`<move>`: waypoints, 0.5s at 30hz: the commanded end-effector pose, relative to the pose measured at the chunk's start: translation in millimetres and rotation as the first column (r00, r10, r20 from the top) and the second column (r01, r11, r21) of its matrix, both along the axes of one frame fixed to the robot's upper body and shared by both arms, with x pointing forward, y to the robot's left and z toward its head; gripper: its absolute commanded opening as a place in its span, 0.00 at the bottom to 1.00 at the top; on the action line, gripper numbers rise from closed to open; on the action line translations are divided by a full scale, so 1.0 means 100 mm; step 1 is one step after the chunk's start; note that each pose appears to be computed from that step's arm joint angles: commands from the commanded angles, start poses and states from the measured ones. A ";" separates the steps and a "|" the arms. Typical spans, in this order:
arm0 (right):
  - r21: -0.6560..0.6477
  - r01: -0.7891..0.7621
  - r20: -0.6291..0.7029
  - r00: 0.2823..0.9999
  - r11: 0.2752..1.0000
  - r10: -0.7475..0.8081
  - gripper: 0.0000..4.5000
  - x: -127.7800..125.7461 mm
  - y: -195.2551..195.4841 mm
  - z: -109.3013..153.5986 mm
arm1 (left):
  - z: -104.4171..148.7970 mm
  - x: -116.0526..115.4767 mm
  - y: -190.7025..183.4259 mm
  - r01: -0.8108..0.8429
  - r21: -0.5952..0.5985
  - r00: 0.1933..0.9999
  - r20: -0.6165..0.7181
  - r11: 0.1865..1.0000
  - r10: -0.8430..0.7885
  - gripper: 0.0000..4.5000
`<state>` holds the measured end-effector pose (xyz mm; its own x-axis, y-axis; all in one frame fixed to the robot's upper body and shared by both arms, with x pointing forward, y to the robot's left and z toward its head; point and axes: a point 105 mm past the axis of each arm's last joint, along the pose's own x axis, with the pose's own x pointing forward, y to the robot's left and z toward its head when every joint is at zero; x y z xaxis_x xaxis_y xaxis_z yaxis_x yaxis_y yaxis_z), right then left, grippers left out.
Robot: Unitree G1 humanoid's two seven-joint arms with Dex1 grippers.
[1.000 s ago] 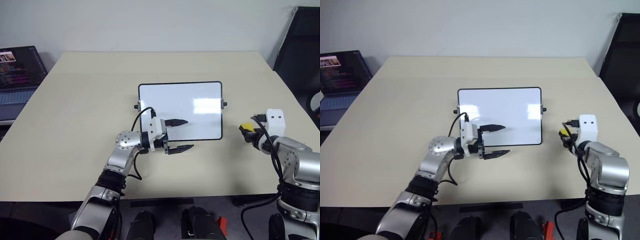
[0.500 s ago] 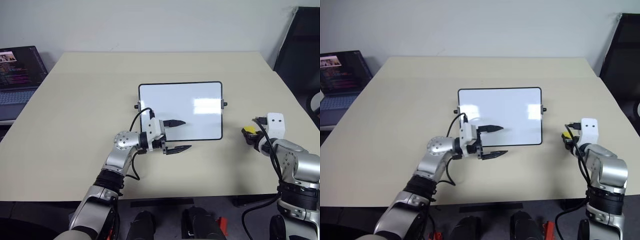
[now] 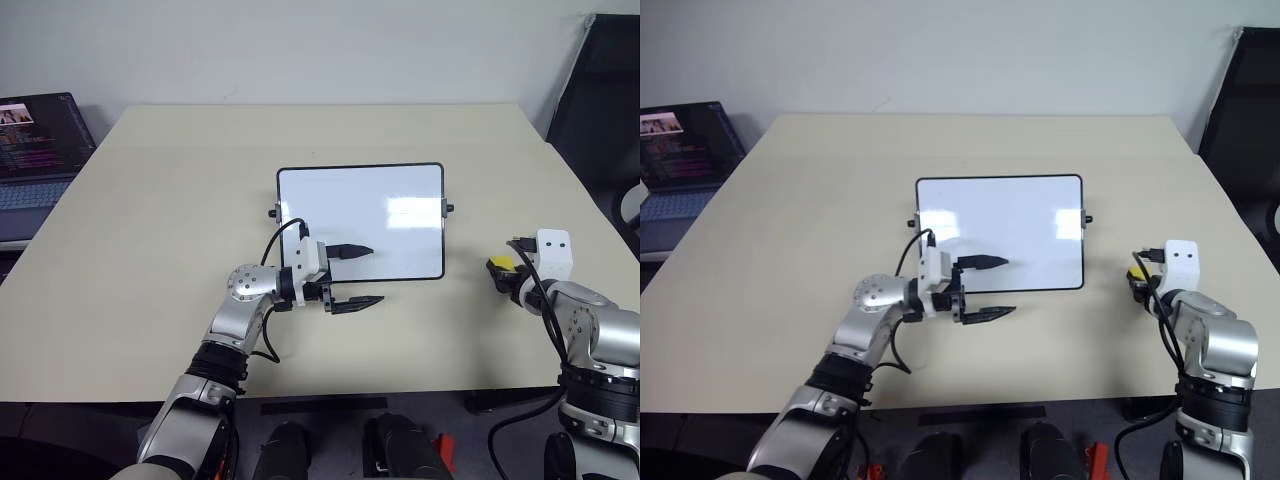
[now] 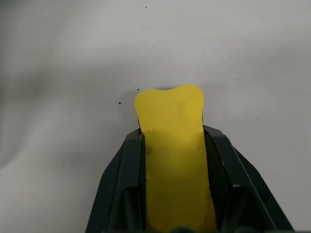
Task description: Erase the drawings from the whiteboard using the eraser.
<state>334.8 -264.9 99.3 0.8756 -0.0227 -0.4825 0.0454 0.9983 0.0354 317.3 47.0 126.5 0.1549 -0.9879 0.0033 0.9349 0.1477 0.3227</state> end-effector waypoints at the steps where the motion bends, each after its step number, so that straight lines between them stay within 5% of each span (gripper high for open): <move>1: -0.006 0.005 0.036 0.999 1.000 -0.005 0.27 0.02 -0.03 0.10 | 0.12 -0.01 -0.01 0.018 -0.020 0.999 0.040 1.000 -0.017 1.00; 5: -0.003 0.009 0.032 0.999 1.000 -0.009 0.27 0.02 -0.05 0.08 | 0.12 0.01 0.00 0.008 -0.015 0.999 0.046 1.000 -0.007 1.00; 15: -0.019 0.039 0.052 0.998 0.999 -0.038 0.99 0.06 -0.12 0.13 | 0.14 0.03 0.00 0.003 -0.012 0.999 0.048 1.000 -0.003 1.00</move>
<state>335.9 -272.4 96.1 0.8693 -0.0518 -0.4915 0.0755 0.9967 0.0284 318.3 47.1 126.4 0.1583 -0.9874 0.0000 0.9362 0.1501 0.3178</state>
